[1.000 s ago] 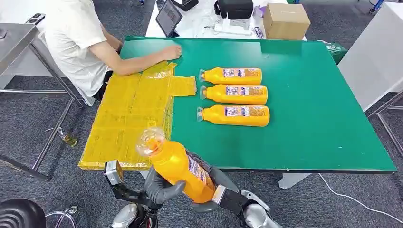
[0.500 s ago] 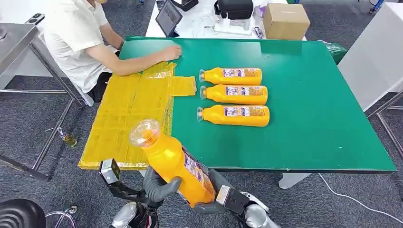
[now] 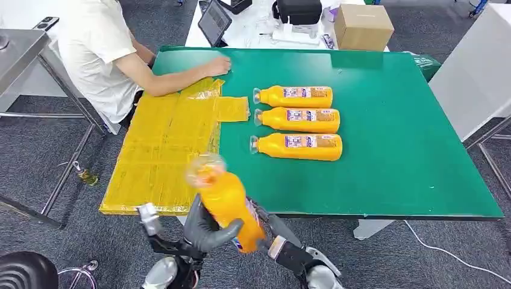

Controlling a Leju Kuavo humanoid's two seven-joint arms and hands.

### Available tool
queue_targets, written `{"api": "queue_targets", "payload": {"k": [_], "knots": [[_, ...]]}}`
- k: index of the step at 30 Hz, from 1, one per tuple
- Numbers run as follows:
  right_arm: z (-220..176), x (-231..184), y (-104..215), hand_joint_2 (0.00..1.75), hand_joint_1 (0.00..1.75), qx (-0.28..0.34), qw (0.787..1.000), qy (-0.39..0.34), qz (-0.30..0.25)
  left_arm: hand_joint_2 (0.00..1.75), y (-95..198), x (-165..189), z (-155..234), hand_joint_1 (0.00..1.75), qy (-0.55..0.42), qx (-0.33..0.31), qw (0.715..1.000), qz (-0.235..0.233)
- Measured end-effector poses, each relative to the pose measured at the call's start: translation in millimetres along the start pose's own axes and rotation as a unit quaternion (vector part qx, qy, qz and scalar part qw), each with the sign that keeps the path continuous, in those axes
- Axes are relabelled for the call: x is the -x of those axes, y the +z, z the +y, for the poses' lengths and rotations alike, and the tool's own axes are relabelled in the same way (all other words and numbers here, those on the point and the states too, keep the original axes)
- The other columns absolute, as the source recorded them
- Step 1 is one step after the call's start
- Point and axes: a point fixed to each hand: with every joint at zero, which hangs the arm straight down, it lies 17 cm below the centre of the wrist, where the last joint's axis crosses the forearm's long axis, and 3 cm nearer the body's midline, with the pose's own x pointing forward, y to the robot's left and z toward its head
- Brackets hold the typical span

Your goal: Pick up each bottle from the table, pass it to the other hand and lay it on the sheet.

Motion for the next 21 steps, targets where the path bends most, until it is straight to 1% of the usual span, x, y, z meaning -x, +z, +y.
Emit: {"api": "queue_targets", "payload": {"k": [2,3,4,5,6,7,8,9,10,12,14,16,17,18,20,21], "knots": [[-36.9,-7.2,-1.2,0.0,0.0,0.093,0.994,0.059,-0.01,1.75,0.2,0.8,18.4,1.75,-0.094,-0.042,0.995,-0.008],[-62.2,-18.6,-2.3,0.0,0.0,0.154,0.981,0.115,-0.024,1.75,0.4,-2.5,27.1,1.75,-0.128,-0.061,0.99,-0.015],[-94.8,-46.1,-1.7,0.0,0.0,0.233,0.953,0.188,-0.05,1.75,0.5,-7.1,35.9,1.73,-0.165,-0.081,0.983,-0.024],[-131.0,-84.4,1.2,0.0,0.0,0.313,0.912,0.251,-0.084,1.75,-0.5,-12.4,43.1,1.73,-0.194,-0.098,0.976,-0.033],[-176.6,-124.9,12.1,0.0,0.0,0.394,0.86,0.306,-0.113,1.75,-2.1,-17.5,49.1,1.73,-0.217,-0.111,0.969,-0.04],[-209.9,-153.4,25.6,0.0,0.0,0.455,0.817,0.331,-0.13,1.75,-5.1,-20.6,51.1,1.73,-0.225,-0.114,0.967,-0.043],[-235.0,-174.4,39.6,0.0,0.0,0.492,0.788,0.342,-0.14,1.75,-7.9,-22.9,51.7,1.75,-0.225,-0.116,0.966,-0.044],[-256.1,-189.4,57.9,0.0,0.0,0.525,0.765,0.345,-0.143,1.75,-9.6,-24.7,52.3,1.75,-0.223,-0.118,0.967,-0.044],[-269.8,-197.3,74.3,0.0,0.0,0.549,0.747,0.347,-0.141,1.75,-10.5,-26.3,52.9,1.75,-0.22,-0.12,0.967,-0.044],[-286.8,-209.2,99.7,0.0,0.0,0.587,0.72,0.344,-0.138,1.75,-11.7,-27.6,53.7,1.75,-0.208,-0.123,0.969,-0.041],[-297.3,-214.7,119.2,0.0,0.0,0.614,0.703,0.332,-0.136,1.75,-13.4,-29.5,51.0,1.62,-0.187,-0.118,0.974,-0.038],[-304.2,-210.2,133.0,0.0,0.0,0.635,0.695,0.311,-0.13,1.75,-14.2,-34.3,50.2,1.47,-0.185,-0.117,0.975,-0.043],[-304.3,-207.9,135.9,0.0,0.0,0.637,0.695,0.308,-0.126,1.75,-14.2,-36.7,51.2,1.47,-0.195,-0.118,0.973,-0.047],[-304.0,-206.7,137.1,0.0,0.0,0.638,0.695,0.307,-0.124,1.75,-14.5,-39.9,52.9,1.4,-0.216,-0.122,0.967,-0.053],[-304.3,-205.2,138.4,0.0,0.0,0.641,0.695,0.302,-0.122,1.75,-17.0,-48.3,55.8,1.4,-0.329,-0.126,0.933,-0.075],[-304.5,-204.5,138.6,0.0,0.0,0.642,0.695,0.3,-0.122,1.75,-19.8,-48.9,55.4,1.4,-0.367,-0.119,0.919,-0.081]]}}
